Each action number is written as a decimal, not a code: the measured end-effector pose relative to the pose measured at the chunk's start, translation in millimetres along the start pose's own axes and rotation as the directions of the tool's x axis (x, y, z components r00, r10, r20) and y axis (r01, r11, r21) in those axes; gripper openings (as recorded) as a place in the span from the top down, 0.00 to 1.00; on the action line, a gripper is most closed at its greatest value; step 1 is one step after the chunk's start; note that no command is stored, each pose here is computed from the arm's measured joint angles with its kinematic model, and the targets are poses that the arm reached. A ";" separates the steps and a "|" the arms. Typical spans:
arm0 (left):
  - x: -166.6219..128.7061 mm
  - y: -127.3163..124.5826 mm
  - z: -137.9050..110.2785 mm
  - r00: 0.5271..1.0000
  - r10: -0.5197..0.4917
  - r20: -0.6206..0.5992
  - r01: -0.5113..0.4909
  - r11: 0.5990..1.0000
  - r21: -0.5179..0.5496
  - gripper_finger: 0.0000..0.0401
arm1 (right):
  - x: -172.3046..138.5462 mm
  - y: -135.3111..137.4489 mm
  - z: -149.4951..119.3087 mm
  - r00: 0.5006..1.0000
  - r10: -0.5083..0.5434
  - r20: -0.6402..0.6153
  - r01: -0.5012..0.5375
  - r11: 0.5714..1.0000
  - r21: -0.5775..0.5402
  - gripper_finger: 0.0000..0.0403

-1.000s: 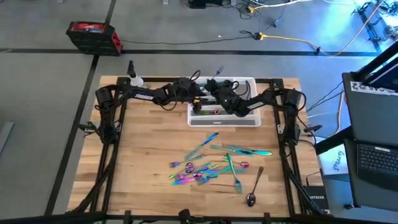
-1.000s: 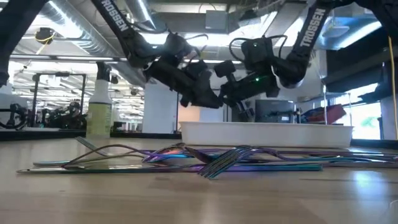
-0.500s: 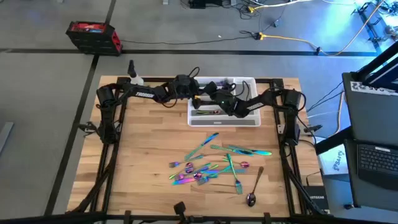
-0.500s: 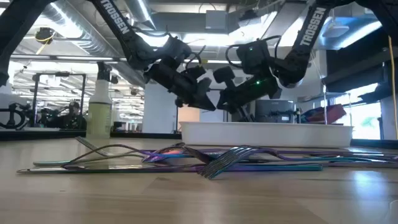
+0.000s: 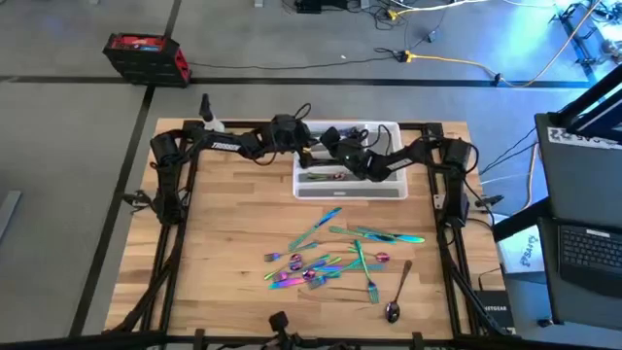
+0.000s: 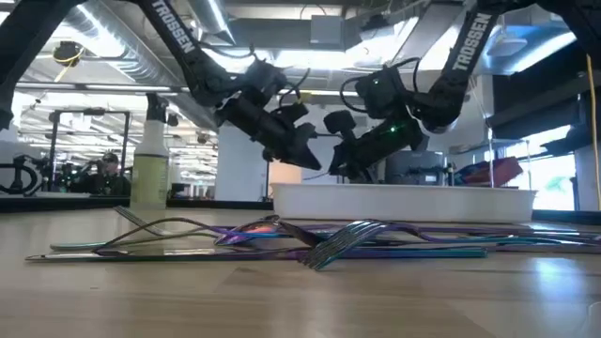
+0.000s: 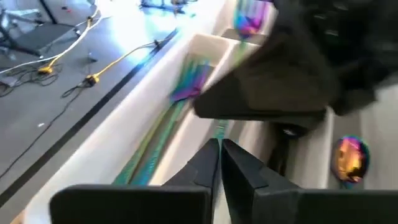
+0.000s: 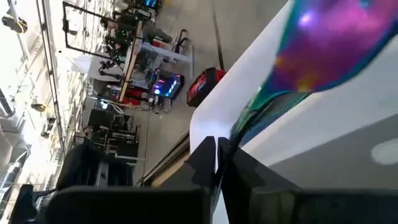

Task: Sort silverware
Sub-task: Put the blue fork on the white silverware tray

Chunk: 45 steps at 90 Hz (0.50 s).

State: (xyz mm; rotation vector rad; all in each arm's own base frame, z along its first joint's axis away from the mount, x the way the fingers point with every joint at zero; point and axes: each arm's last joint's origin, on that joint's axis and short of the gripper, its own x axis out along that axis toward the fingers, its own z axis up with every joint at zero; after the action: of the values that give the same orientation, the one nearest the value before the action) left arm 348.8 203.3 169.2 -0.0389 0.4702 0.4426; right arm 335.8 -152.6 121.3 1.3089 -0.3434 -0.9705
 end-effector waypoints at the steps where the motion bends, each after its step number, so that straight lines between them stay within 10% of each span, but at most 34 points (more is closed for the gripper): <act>1: -0.2 0.1 0.1 1.000 0.000 0.001 0.000 1.000 0.004 0.99 | 0.0 0.0 -0.1 1.000 0.000 0.000 0.000 1.000 0.000 1.00; 45: -16.3 32.2 15.2 0.995 0.078 0.067 -0.077 0.997 -0.015 0.99 | 1.0 0.0 2.0 1.000 0.001 0.005 -0.001 1.000 0.014 0.86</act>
State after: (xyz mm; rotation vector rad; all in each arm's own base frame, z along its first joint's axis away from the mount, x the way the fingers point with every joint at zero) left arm 328.7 227.9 192.1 -0.0178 0.4036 0.5214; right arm 334.9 -154.7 121.5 1.3188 -0.3551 -0.9727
